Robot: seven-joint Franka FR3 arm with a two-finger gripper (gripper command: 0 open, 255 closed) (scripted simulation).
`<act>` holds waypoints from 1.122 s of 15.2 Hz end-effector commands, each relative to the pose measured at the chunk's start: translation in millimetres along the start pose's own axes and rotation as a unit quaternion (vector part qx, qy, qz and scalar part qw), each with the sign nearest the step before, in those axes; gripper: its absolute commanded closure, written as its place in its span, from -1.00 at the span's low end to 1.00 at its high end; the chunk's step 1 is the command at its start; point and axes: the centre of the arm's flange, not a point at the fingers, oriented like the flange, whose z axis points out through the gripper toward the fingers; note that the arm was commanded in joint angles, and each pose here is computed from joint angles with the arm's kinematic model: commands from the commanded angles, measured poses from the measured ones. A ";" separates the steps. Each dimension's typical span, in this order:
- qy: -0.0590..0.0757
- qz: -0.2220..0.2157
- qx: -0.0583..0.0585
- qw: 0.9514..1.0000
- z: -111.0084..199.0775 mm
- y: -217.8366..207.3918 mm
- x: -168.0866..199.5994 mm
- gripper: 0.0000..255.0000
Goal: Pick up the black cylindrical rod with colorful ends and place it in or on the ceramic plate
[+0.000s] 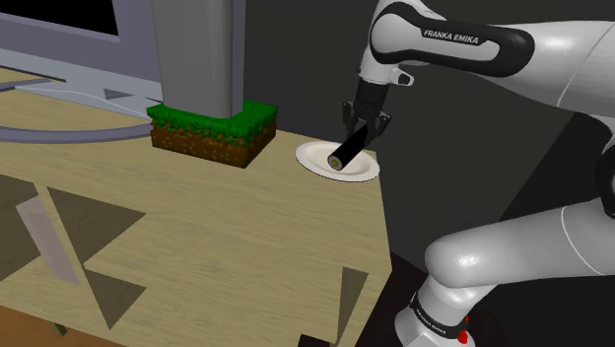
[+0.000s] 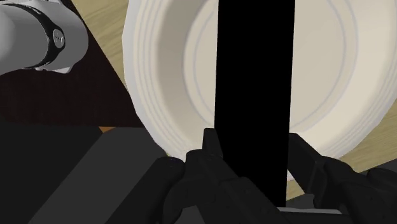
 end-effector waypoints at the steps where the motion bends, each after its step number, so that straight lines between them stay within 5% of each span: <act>1: 0.000 0.000 0.000 1.000 -10.6 0.0 0.6 1.00; 8: 0.000 0.000 0.000 1.000 -47.4 -0.7 2.0 1.00; 11: 0.000 0.000 0.000 1.000 -58.4 -27.4 -25.1 1.00; 17: 0.000 0.000 0.000 1.000 -32.4 -27.7 -26.9 1.00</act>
